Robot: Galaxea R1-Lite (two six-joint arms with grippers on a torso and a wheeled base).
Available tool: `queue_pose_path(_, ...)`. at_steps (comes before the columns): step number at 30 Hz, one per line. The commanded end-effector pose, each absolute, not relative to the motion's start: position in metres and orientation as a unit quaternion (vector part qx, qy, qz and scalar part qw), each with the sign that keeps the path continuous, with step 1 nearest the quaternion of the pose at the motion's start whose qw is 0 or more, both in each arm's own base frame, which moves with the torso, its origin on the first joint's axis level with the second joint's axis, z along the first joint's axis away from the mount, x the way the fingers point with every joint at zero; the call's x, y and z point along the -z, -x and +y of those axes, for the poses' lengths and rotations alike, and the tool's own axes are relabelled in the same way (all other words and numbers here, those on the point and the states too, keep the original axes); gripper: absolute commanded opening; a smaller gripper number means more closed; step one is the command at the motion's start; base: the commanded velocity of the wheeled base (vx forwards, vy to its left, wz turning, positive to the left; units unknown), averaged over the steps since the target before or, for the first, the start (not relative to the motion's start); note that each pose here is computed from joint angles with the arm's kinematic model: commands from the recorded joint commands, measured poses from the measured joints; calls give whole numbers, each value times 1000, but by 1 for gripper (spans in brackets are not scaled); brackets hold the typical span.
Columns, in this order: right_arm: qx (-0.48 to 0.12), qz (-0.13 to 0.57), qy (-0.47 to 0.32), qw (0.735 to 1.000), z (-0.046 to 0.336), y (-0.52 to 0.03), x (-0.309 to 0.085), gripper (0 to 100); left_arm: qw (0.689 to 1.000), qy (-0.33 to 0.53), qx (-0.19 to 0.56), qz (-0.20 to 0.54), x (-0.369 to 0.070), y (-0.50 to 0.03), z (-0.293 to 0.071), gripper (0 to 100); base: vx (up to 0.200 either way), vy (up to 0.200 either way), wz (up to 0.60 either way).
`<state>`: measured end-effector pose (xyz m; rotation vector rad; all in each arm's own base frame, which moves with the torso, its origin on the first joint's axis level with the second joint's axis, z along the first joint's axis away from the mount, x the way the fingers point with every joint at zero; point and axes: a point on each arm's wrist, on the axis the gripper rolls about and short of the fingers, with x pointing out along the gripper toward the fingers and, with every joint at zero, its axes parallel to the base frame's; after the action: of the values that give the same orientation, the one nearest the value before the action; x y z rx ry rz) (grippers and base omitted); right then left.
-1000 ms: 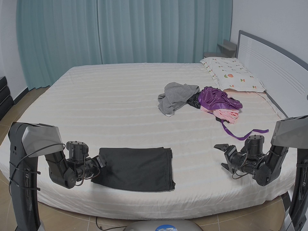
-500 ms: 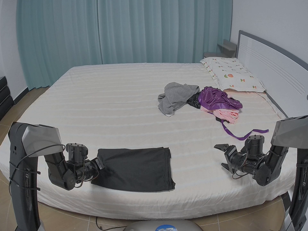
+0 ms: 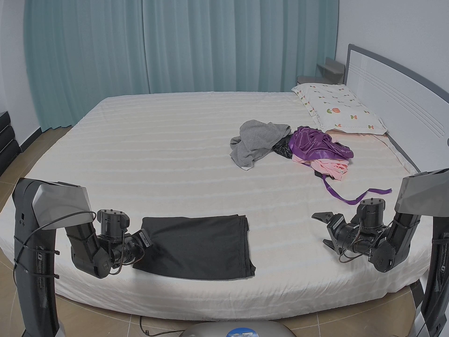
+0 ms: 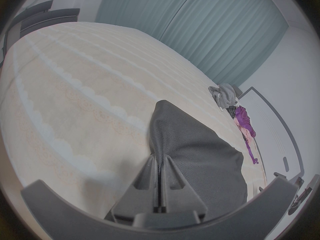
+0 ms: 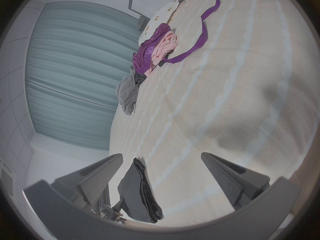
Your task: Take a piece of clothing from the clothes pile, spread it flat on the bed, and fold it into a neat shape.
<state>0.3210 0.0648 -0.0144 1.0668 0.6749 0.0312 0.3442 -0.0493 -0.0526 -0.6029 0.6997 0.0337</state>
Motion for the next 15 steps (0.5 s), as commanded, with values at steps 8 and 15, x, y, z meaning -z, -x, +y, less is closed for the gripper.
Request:
queue_pose_path(8, -15, 318, -497, 807, 65, -320, 15, 100, 895, 293, -16, 336, 52, -345, -50, 0, 0, 0, 0)
queue_pose_path(15, -15, 318, -497, 807, 65, -320, 15, 100, 893, 302, -19, 333, 51, -345, -50, 0, 0, 0, 0)
